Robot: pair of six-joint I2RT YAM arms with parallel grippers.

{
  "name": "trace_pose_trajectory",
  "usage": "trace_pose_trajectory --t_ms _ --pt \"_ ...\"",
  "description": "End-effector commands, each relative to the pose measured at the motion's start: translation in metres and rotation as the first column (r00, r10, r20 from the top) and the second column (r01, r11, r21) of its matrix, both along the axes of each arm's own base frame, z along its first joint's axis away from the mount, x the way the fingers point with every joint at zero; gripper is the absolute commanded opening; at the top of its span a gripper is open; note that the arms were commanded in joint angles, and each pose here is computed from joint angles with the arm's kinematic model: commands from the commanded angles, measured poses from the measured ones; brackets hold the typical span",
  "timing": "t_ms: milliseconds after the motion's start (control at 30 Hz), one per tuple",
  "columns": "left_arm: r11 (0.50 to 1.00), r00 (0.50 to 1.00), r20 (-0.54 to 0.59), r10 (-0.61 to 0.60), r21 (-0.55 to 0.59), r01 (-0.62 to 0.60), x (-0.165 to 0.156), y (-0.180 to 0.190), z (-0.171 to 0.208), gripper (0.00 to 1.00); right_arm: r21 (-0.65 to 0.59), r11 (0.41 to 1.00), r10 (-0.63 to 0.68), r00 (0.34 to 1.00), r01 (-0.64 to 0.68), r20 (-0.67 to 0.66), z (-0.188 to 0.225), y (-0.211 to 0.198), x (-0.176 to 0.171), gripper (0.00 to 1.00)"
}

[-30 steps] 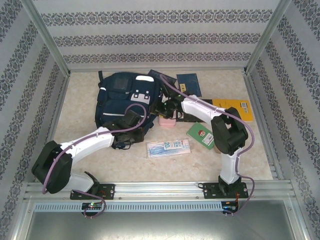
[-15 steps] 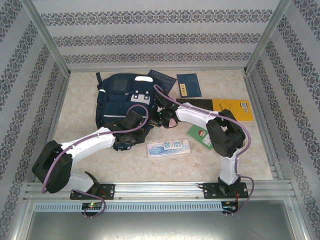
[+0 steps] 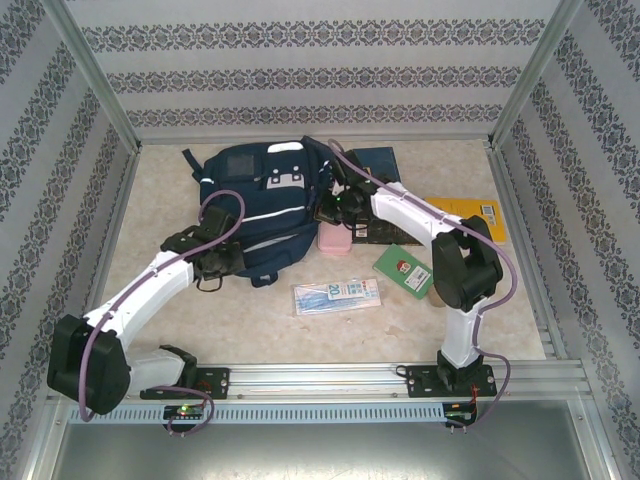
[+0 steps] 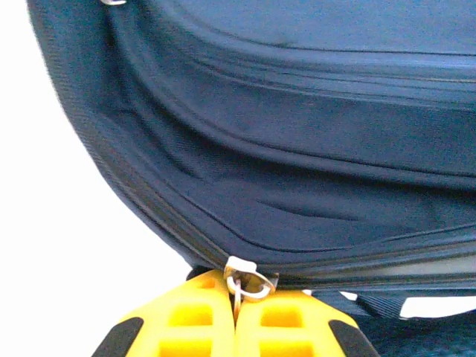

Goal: Pack books, pencil case, and school supplies into a backpack

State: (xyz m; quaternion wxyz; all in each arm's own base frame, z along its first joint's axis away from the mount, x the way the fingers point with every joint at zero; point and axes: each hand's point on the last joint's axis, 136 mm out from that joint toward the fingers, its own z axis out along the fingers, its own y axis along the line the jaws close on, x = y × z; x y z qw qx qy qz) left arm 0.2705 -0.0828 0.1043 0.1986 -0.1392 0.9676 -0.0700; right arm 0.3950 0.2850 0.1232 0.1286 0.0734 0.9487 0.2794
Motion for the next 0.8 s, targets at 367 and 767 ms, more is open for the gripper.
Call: trace_pose_trajectory --t_ms 367,767 --pt "0.936 0.965 0.047 -0.259 -0.234 0.263 0.006 -0.095 0.021 0.0 -0.088 0.992 -0.079 0.982 0.095 0.17 0.035 -0.07 0.094 0.41" --pt "0.816 0.872 0.052 -0.486 -0.329 0.474 0.007 -0.212 0.019 0.0 -0.093 0.981 -0.164 0.984 0.17 0.064 0.016 -0.076 -0.024 0.55"
